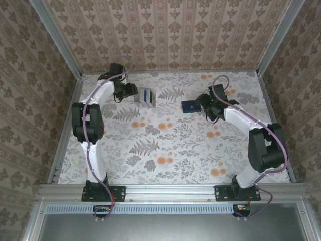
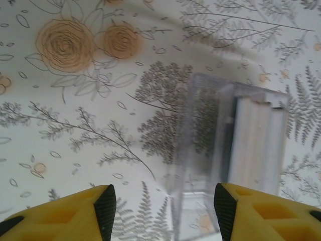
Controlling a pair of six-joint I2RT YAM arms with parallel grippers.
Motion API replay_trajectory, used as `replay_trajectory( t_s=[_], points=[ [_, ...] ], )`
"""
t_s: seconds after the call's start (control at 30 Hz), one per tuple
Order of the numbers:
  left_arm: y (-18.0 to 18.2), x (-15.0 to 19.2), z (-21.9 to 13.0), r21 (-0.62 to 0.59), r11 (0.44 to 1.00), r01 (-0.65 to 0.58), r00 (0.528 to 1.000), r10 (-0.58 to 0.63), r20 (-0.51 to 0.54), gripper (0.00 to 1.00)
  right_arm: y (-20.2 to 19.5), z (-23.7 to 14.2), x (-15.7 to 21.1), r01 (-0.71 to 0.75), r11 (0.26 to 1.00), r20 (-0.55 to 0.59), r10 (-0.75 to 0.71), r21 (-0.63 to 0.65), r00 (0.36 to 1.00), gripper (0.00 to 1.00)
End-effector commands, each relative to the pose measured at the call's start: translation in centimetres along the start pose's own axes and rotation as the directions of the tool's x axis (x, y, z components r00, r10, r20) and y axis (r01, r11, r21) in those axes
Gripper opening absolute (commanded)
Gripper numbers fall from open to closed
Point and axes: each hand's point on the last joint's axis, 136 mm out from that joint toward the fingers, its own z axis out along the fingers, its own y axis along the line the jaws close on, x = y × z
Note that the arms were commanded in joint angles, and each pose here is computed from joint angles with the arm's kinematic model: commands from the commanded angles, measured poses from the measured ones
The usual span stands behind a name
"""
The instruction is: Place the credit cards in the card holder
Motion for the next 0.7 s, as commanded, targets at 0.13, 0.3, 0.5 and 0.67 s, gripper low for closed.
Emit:
replay_trajectory(
  t_s=[0.13,0.3,0.5,0.67],
  points=[
    [-0.2,0.5,2.4,0.044,0.998,-0.039,0.997,0.041,-0.059,0.56,-0.1,0.1,-0.1,-0.023,0.999,0.024,0.024,-0.044,0.999,0.84],
    [-0.8,1.1,3.7,0.08,0.996,-0.036,0.996,0.043,-0.084,0.53,0.7,0.8,-0.2,-0.009,0.998,0.004,0.009,-0.055,1.0,0.84],
    [-1.7,1.7,3.8,0.085,0.996,-0.012,0.996,0.019,-0.088,0.28,1.0,2.5,-0.2,-0.047,0.998,-0.025,0.046,-0.029,0.999,0.81],
    [-3.8,2.6,2.6,0.06,0.997,-0.046,0.998,0.049,-0.042,0.25,0.8,4.3,0.0,-0.151,0.988,-0.045,0.152,0.008,0.987,0.78]
  ],
)
